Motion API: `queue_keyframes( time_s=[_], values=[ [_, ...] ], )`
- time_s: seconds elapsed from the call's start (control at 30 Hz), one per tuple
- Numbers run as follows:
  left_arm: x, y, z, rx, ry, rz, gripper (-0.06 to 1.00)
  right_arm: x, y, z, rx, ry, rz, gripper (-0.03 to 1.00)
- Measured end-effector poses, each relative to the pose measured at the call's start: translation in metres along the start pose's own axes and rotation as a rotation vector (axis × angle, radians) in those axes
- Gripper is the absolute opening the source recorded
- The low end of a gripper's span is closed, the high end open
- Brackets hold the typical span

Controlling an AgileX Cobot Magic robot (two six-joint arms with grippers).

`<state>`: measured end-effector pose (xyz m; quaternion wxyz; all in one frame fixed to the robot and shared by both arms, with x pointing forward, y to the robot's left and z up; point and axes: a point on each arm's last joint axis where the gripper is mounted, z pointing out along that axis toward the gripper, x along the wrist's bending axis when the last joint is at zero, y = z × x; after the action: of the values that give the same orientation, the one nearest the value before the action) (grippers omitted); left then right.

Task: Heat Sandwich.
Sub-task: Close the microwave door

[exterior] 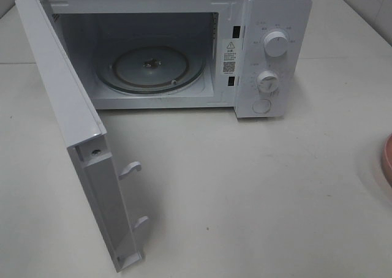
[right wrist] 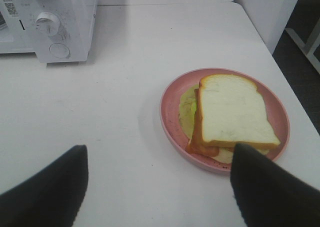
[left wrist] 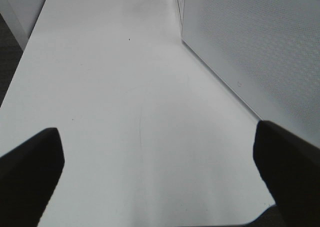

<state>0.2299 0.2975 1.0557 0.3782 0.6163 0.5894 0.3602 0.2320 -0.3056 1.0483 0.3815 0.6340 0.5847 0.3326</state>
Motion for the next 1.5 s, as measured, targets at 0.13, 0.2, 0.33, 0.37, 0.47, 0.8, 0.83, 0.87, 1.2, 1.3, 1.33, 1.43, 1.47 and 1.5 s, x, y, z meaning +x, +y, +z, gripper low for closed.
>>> queue_keyframes(
  time_s=[0.13,0.2,0.33,0.37,0.47,0.8,0.83,0.87,1.2,1.3,1.33,1.43,1.47,1.5],
  values=[
    [0.000,0.000,0.000,0.000,0.000,0.000,0.97,0.000,0.000,0.000,0.000,0.000,-0.001,0.76],
    [0.000,0.000,0.000,0.000,0.000,0.000,0.97,0.000,0.000,0.000,0.000,0.000,-0.001,0.76],
    [0.000,0.000,0.000,0.000,0.000,0.000,0.97,0.000,0.000,0.000,0.000,0.000,-0.001,0.76],
    [0.000,0.000,0.000,0.000,0.000,0.000,0.97,0.000,0.000,0.000,0.000,0.000,-0.001,0.76],
    [0.000,0.000,0.000,0.000,0.000,0.000,0.97,0.000,0.000,0.000,0.000,0.000,-0.001,0.76],
    [0.000,0.000,0.000,0.000,0.000,0.000,0.97,0.000,0.000,0.000,0.000,0.000,-0.001,0.76],
    [0.000,0.000,0.000,0.000,0.000,0.000,0.97,0.000,0.000,0.000,0.000,0.000,-0.001,0.76],
    [0.000,0.000,0.000,0.000,0.000,0.000,0.97,0.000,0.000,0.000,0.000,0.000,-0.001,0.76],
    [0.000,0.000,0.000,0.000,-0.004,-0.002,0.97,0.000,0.000,0.000,0.000,0.000,-0.001,0.76],
    [-0.001,0.000,0.000,0.000,-0.006,-0.003,0.97,0.000,0.000,0.000,0.000,0.000,-0.001,0.76],
    [-0.001,0.000,0.000,0.000,-0.008,-0.004,0.97,0.000,0.000,0.000,0.000,0.000,-0.001,0.76],
    [-0.001,0.003,0.001,0.004,-0.010,-0.006,0.97,0.000,0.000,0.000,0.000,0.000,-0.001,0.76],
    [-0.001,0.007,0.001,0.000,-0.010,-0.007,0.97,0.000,0.000,0.000,0.000,0.000,-0.001,0.76],
    [-0.001,0.015,0.003,-0.012,-0.013,-0.010,0.97,0.000,0.000,0.000,0.000,0.000,-0.001,0.76]
  ],
)
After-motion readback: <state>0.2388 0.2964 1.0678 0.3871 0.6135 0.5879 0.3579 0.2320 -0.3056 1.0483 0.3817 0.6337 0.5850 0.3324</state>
